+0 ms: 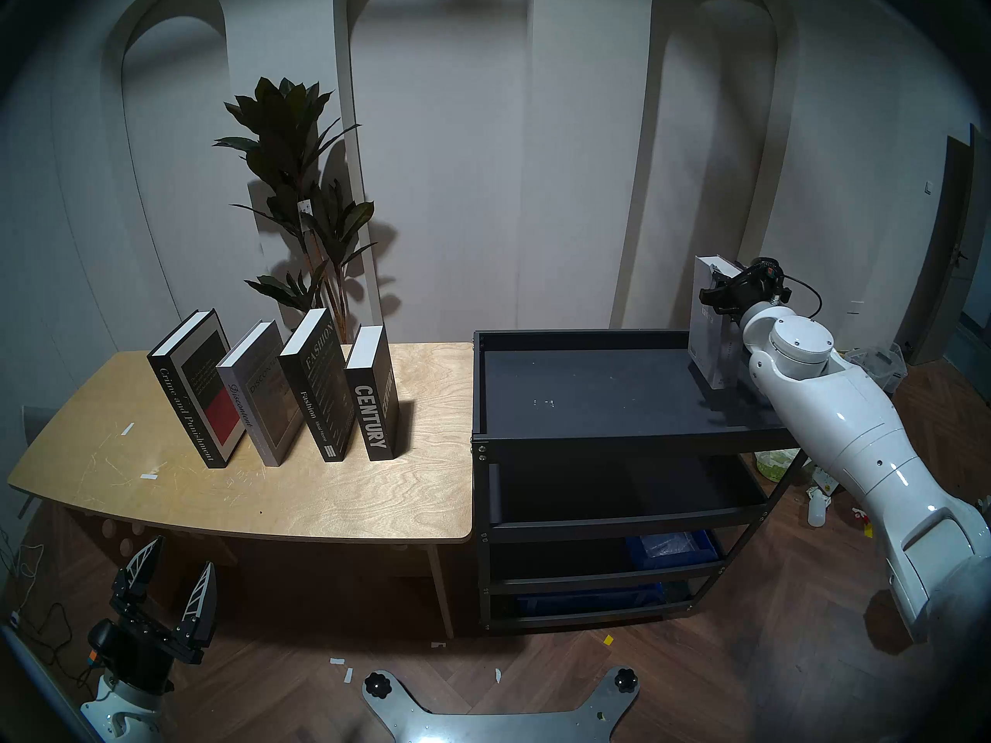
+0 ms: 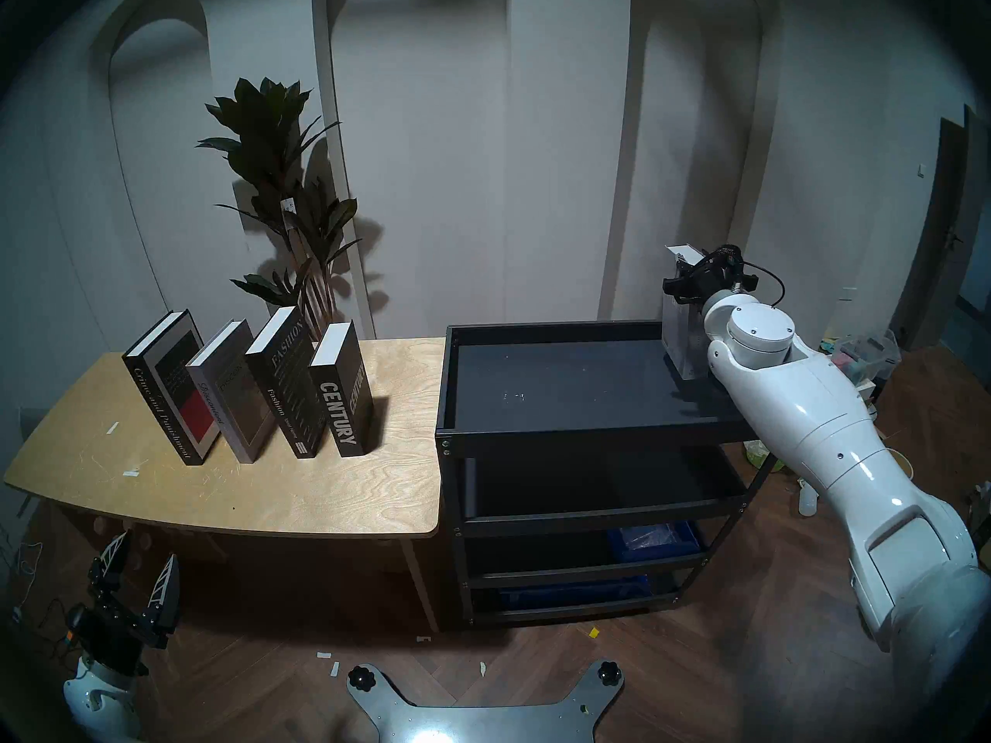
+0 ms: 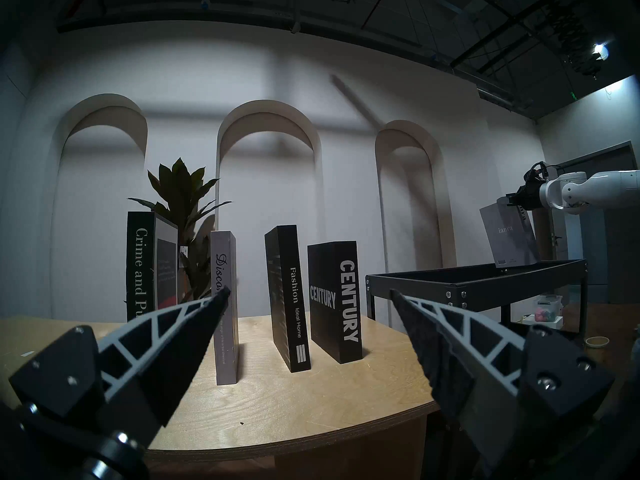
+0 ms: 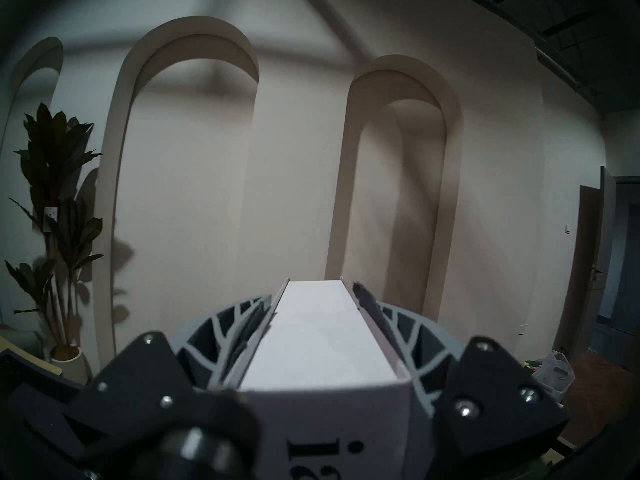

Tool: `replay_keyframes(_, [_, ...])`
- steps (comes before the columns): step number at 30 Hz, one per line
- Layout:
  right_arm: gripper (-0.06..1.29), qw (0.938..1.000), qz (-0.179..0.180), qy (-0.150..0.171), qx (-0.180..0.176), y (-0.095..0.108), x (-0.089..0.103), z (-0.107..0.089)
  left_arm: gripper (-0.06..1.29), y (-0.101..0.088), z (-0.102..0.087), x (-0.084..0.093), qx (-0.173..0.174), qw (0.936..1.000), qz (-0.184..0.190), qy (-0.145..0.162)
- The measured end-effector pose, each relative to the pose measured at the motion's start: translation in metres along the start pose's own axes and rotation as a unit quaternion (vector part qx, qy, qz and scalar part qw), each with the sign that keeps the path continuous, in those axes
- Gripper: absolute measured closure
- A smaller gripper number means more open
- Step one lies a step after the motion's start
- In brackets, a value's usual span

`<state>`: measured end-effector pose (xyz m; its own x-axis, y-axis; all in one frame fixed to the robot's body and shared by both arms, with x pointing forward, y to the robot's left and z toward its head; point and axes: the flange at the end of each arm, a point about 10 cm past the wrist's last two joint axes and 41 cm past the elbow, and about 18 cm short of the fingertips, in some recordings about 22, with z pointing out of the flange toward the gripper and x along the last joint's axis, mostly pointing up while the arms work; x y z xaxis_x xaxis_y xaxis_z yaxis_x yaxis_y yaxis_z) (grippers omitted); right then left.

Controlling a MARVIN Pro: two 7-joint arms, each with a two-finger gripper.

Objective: Move the books from the display table onto the shelf, standing them upright with spines facing out and tallest at one end

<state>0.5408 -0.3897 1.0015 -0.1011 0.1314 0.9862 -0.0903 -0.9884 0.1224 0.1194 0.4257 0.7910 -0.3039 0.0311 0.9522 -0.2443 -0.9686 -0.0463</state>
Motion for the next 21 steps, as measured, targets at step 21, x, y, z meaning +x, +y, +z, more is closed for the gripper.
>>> replay_keyframes(21, [0.61,0.9921,0.067,-0.056,0.090,0.089,0.000,-0.044,-0.02,0.000,0.001,0.000,-0.001,1.0000,0.000,0.001])
